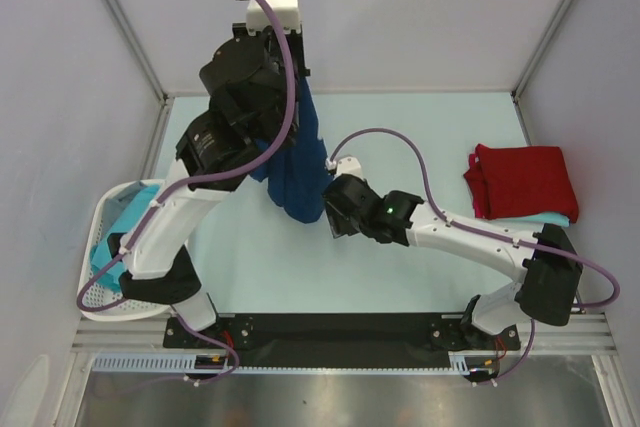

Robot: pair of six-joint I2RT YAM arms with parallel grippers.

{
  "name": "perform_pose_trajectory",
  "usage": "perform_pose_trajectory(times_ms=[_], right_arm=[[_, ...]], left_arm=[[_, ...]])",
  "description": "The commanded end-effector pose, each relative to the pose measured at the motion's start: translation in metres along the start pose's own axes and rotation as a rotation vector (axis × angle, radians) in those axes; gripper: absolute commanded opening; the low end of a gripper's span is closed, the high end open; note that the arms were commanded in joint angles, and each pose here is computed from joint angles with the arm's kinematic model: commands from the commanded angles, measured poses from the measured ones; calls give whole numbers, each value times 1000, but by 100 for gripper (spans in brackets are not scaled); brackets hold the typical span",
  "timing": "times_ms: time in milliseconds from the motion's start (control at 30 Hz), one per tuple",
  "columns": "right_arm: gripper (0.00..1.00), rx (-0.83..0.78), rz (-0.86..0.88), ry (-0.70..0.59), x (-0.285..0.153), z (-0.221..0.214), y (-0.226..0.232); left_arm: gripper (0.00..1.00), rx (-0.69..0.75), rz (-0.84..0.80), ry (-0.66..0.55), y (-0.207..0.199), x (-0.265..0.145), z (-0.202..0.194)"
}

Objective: Fold and stack the t-shirts
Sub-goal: Flatten out the tshirt

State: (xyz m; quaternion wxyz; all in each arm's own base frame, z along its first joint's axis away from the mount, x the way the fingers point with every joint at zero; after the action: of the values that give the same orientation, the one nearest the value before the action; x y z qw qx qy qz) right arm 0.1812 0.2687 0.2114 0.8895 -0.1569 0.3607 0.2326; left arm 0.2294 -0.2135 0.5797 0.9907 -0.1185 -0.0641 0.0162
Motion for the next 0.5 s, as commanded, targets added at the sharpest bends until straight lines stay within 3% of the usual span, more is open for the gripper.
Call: perform_pose_trajectory(times_ms=[0, 267, 467], right_arm=[[61, -23, 73, -112, -11, 27, 22], [62, -109, 121, -170, -25, 37, 58], [62, -106, 114, -212, -34, 43, 59]], left_arm=[[0, -53, 10, -88, 0, -14, 30], [0, -18, -4, -53, -15, -14, 10], [0, -26, -1, -26, -10, -5, 0]])
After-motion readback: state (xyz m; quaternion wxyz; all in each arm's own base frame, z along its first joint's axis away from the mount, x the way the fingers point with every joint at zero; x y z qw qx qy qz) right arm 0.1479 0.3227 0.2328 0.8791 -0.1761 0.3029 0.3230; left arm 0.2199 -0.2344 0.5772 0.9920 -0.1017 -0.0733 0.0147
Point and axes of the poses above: each gripper's point midway between its finger pads, its own x axis out along the fingers, its own y axis along the line the jaws close on, z = x × y, the point moved 8 cm from there along -x, back along the fingers, and after that the axes turned 13 degrees about -x, right-handed, at the moved point
